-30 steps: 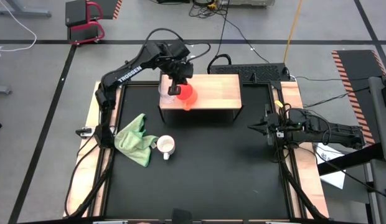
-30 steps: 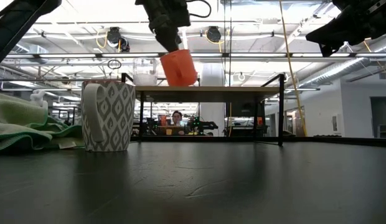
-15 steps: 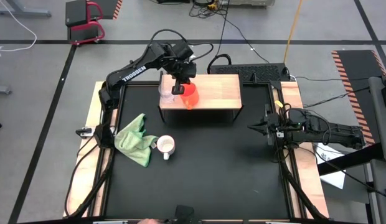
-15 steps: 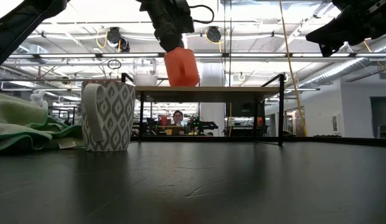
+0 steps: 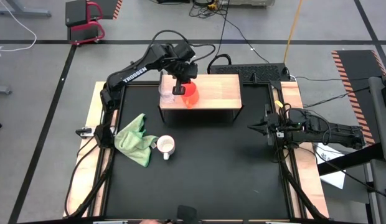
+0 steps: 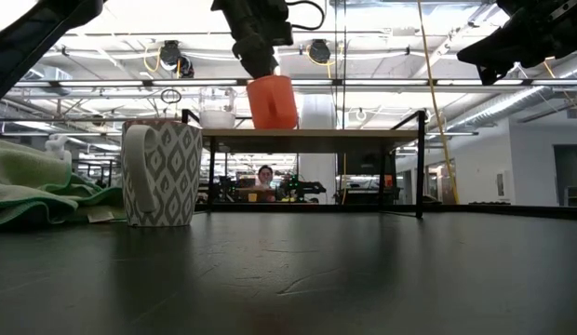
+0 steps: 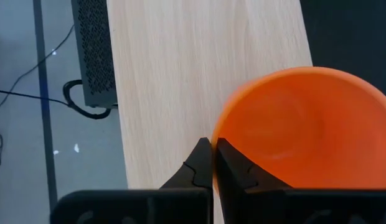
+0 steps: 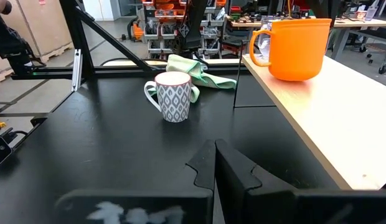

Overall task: Stack small to large cups/mugs on shelf
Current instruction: Put the orange mug on the shelf

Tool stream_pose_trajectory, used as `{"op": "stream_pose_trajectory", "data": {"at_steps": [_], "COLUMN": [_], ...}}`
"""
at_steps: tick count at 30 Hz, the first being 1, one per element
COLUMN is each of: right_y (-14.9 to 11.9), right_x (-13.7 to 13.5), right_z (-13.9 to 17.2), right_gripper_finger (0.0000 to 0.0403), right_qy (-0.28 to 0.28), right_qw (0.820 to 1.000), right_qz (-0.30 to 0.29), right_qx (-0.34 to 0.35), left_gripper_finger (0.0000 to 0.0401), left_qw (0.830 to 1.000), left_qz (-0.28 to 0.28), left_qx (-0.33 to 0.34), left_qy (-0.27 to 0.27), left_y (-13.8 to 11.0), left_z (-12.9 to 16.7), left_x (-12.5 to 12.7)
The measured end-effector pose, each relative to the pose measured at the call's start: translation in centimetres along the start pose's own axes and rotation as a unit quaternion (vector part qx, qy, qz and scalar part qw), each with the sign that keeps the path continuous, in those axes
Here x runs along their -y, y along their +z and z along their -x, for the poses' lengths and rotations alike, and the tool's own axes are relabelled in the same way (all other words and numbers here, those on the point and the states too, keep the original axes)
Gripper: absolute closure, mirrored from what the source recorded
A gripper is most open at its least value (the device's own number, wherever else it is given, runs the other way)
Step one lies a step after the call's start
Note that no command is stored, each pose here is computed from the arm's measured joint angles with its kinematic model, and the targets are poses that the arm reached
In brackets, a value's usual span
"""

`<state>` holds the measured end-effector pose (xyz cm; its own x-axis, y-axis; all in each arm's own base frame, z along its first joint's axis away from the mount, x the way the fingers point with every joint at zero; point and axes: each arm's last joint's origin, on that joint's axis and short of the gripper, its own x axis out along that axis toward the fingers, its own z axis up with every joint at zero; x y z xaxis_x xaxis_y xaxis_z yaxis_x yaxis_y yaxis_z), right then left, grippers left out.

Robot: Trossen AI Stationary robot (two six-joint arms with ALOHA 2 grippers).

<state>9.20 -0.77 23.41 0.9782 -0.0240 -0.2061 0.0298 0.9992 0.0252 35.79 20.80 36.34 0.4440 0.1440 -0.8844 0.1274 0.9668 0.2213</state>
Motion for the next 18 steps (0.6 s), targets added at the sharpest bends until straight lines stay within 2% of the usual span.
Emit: {"op": "stream_pose_trajectory", "data": {"at_steps": [18], "right_y": [0.00], "right_x": [0.00], "right_z": [0.00], "right_gripper_finger": [0.0403], "right_qy": [0.000], "right_qw": [1.000], "right_qz": [0.000], "right_qx": [0.000], "left_gripper_finger": [0.0400], "left_qw": [1.000], "left_qz": [-0.014], "left_qx": [0.009], "left_qy": [0.003], "left_y": [0.82], "left_z": [-0.69], "left_x": [0.40]}}
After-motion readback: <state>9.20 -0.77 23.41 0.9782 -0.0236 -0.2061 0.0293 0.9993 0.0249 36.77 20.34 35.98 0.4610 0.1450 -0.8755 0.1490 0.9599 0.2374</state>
